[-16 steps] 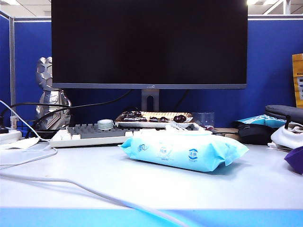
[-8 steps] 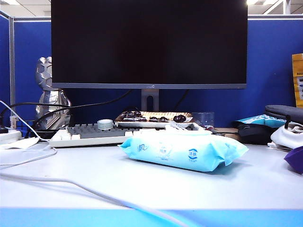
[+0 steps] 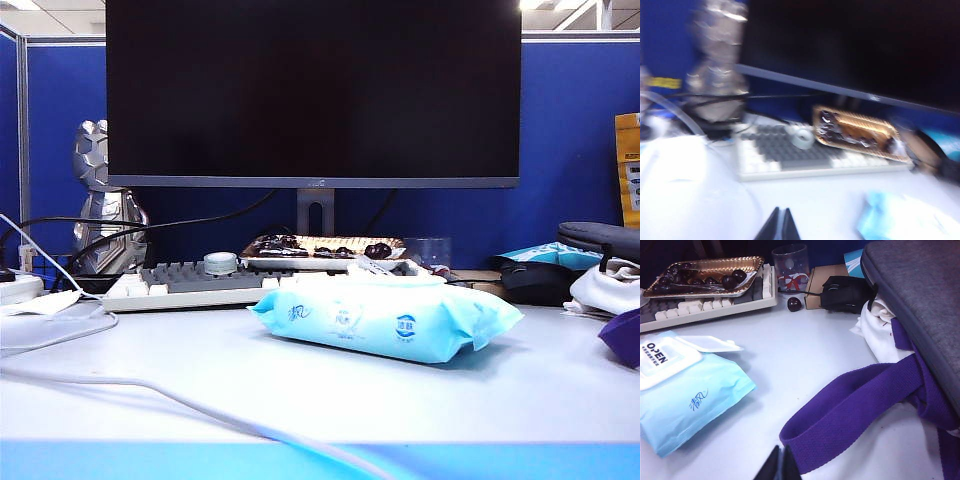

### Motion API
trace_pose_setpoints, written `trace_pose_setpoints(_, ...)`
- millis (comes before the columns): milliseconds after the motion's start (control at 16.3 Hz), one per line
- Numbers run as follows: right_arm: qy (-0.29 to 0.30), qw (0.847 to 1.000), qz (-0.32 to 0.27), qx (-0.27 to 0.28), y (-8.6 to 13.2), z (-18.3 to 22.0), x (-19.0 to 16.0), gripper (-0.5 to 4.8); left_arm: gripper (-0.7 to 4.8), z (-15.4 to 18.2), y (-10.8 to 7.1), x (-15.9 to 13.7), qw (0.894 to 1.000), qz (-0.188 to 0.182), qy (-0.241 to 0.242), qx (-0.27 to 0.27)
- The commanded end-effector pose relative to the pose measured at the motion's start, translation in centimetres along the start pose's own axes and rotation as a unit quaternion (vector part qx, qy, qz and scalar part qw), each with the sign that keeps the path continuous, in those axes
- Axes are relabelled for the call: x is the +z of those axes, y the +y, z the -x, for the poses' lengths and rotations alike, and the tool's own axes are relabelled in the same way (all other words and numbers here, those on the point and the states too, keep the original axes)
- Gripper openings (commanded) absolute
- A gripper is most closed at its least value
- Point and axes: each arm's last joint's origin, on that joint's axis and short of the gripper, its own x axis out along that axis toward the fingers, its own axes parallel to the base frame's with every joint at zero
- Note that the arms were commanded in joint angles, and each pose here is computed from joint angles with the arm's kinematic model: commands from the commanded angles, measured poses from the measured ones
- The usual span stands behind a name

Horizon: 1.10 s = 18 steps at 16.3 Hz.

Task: Pull out a wet wipe from the sky blue wet wipes packet and place it on the table.

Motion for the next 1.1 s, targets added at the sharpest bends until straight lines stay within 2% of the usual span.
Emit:
trace_pose_setpoints(61,-0.002,1.0,0.0,0.001,0.0,0.0,0.1,-0.04,-0.02,-5.0,-0.7,3.7,0.99,-0.002,0.082,-0.117)
trace_pose_setpoints(184,-0.002,1.0,0.0,0.001,0.0,0.0,0.1,-0.04,-0.02,-8.5,-0.9,5.6,0.972,0.014,0.12,-0.201)
trace_pose_setpoints(245,-0.002,1.0,0.0,0.001,0.0,0.0,0.1,-0.04,-0.02,-10.8,-1.3,6.5,0.96,0.022,0.139,-0.242)
trace_pose_setpoints(368,-0.002,1.0,0.0,0.001,0.0,0.0,0.1,-0.04,-0.03,-13.9,-2.4,7.0,0.941,0.04,0.166,-0.291)
trace_pose_setpoints(551,-0.002,1.0,0.0,0.001,0.0,0.0,0.1,-0.04,-0.03,-17.3,-3.9,5.4,0.927,0.049,0.208,-0.309)
trace_pose_setpoints(674,-0.002,1.0,0.0,0.0,0.0,0.0,0.1,-0.04,-0.02,-19.7,-5.3,3.4,0.912,0.05,0.243,-0.328)
trace_pose_setpoints(796,-0.003,1.0,0.0,0.0,0.0,0.0,0.1,-0.04,-0.02,-21.9,-6.4,1.5,0.9,0.028,0.264,-0.347)
trace_pose_setpoints(1103,-0.002,1.0,0.0,0.0,0.0,0.0,0.1,-0.04,-0.03,-25.7,-6.8,-2.3,0.888,-0.006,0.294,-0.353)
